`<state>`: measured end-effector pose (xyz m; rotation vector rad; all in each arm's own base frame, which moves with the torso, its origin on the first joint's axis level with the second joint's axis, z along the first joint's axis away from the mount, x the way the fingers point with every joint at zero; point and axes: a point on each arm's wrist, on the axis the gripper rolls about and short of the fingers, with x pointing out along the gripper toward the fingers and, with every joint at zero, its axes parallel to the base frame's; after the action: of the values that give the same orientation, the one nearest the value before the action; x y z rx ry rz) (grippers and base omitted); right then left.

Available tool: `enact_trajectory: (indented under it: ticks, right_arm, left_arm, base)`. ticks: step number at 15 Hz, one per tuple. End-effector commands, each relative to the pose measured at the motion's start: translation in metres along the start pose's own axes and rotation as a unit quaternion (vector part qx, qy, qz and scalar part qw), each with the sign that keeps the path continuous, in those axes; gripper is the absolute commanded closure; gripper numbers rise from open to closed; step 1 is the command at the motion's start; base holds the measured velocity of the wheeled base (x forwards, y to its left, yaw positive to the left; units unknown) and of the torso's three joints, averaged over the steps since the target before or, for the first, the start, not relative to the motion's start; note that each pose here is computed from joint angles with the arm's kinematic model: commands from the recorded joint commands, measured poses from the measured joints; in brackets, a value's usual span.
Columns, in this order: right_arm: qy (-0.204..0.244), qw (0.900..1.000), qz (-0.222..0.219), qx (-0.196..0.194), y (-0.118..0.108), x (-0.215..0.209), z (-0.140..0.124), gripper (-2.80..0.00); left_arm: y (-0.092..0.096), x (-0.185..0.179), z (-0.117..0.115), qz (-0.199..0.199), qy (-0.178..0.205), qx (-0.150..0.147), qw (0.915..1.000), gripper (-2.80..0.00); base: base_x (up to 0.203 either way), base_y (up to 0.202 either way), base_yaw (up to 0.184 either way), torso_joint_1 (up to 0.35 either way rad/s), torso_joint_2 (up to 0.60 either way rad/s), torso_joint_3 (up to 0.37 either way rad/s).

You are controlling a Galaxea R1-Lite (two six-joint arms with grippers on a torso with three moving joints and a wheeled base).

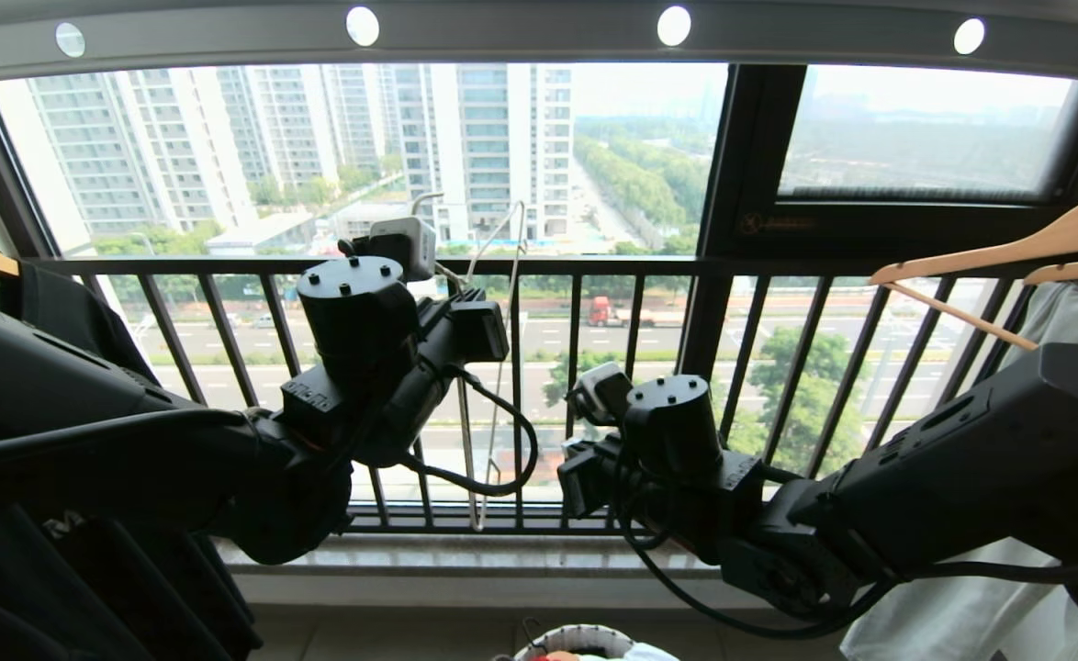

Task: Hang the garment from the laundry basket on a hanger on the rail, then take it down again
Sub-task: Hang the clothes rack on the clothesline

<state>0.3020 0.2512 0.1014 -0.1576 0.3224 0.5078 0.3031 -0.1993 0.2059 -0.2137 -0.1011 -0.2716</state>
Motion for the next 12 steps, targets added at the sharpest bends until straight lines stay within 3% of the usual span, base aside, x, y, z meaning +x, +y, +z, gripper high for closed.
enact_trajectory:
  ticks: [1, 7, 12]
  right_arm:
    - [0.014, 1.0, -0.006, 0.0, -0.003, 0.009, -0.007, 0.0]
    - [0.013, 1.0, -0.014, 0.003, -0.01, 0.011, -0.006, 0.0]
    - [0.01, 1.0, -0.019, 0.005, -0.014, 0.012, -0.005, 0.0]
  left_arm:
    - [0.0, -0.003, 0.007, -0.001, -0.009, -0.003, 1.0, 0.0]
    - [0.002, -0.009, 0.006, 0.002, 0.028, 0.013, 0.9995, 0.0]
    - [0.004, -0.02, 0.009, -0.011, 0.097, 0.033, 0.9947, 0.0]
  base:
    - [0.0, 0.0, 0.0, 0.0, 0.0, 0.0]
    - [0.0, 0.0, 0.0, 0.0, 0.0, 0.0]
    - [0.0, 0.0, 0.0, 0.0, 0.0, 0.0]
